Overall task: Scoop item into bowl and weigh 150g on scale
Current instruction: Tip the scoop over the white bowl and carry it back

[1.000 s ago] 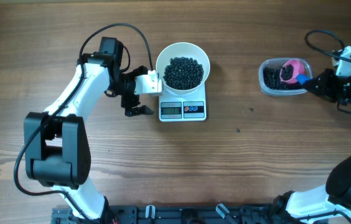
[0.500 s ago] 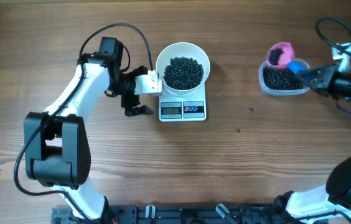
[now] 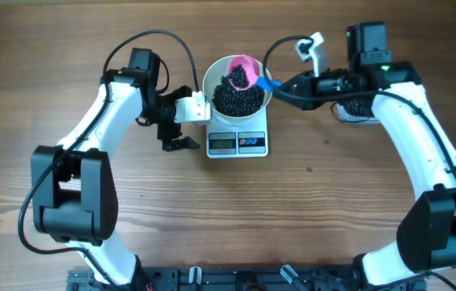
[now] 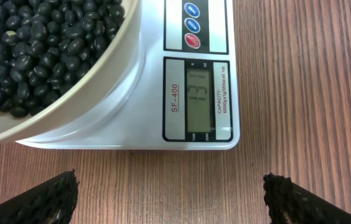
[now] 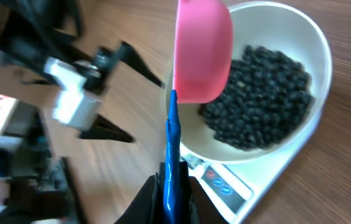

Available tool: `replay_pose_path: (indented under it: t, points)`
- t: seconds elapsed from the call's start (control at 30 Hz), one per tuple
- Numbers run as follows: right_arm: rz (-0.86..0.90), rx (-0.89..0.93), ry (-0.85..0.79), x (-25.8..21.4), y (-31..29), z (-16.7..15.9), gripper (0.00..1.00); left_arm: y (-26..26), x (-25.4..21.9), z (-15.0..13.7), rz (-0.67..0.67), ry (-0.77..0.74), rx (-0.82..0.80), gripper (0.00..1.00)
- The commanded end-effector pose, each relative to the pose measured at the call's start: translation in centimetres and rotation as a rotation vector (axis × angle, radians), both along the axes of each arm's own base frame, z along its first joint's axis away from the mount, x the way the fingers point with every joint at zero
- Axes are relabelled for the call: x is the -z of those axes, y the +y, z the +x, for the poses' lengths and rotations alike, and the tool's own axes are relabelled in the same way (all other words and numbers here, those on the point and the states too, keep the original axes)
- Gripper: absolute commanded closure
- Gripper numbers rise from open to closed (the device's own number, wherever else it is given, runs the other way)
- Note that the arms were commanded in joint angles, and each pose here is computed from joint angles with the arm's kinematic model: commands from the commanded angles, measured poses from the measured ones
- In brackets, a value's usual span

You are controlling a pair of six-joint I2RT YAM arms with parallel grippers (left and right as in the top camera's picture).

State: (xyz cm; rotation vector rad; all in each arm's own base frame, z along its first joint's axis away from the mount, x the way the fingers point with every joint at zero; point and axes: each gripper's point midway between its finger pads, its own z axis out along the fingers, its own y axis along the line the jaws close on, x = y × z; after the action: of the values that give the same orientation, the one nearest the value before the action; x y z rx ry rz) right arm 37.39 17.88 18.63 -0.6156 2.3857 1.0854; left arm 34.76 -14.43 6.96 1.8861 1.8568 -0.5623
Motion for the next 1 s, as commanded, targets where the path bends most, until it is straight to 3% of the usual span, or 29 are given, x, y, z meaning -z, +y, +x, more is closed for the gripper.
replay_pose_path:
  t: [0.0, 0.13, 0.33, 0.73, 0.97]
  points:
    - [-0.170, 0.068, -0.036, 1.9, -1.5, 1.4, 0.96, -0.1, 0.4, -0.4, -0.016, 0.024, -0.003, 0.00]
    - [-0.334, 0.048, -0.235, -1.2, -2.0, 3.3, 0.96, -0.1, 0.4, -0.4, -0.016, 0.025, -0.003, 0.00]
    - [-0.500, -0.071, -0.404, -3.4, -1.6, 2.6, 0.96, -0.1, 0.4, -0.4, -0.016, 0.024, -0.003, 0.00]
    - [-0.596, -0.277, -0.590, -3.5, -1.7, 2.7, 0.96, -0.1, 0.4, -0.4, -0.016, 0.024, -0.003, 0.00]
    - [-0.647, -0.356, -0.834, -8.3, -1.5, 3.1, 0.96, -0.1, 0.4, -0.4, -0.016, 0.024, -0.003, 0.00]
